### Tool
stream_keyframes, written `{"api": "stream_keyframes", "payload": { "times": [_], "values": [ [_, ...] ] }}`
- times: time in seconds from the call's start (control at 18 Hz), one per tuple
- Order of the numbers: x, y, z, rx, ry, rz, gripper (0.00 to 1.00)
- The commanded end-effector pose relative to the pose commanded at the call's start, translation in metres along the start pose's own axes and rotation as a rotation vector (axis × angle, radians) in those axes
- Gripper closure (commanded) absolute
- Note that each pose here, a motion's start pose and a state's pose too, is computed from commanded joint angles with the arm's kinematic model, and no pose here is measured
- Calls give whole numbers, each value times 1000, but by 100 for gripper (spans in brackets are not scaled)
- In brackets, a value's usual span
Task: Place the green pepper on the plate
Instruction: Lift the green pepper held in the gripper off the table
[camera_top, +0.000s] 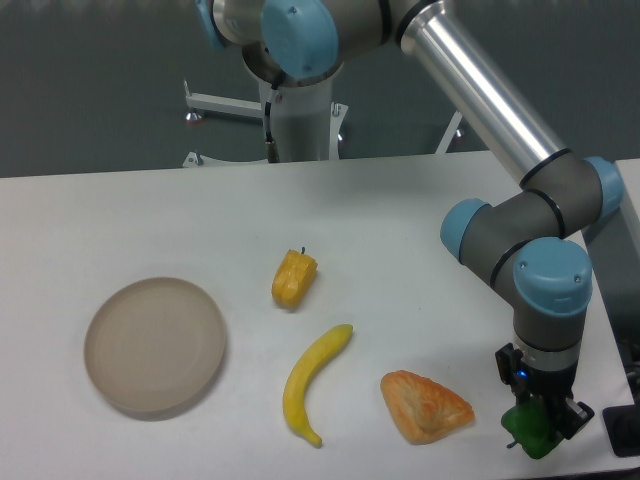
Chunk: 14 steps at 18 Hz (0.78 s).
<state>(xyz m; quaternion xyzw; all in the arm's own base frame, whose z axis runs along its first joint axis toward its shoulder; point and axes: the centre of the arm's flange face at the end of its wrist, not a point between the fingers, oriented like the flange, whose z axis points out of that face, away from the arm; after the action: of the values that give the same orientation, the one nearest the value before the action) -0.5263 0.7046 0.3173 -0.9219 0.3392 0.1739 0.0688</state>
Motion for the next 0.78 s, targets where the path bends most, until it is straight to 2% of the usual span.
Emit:
{"api": "stream_keyframes", "payload": {
  "times": [0.33, 0.44, 0.78],
  "values": [
    [5, -2, -9, -5, 18, -3, 69],
    [11, -14, -16, 2, 24, 7, 70],
    [30, -28, -54, 1, 76, -40, 70]
  ]
}}
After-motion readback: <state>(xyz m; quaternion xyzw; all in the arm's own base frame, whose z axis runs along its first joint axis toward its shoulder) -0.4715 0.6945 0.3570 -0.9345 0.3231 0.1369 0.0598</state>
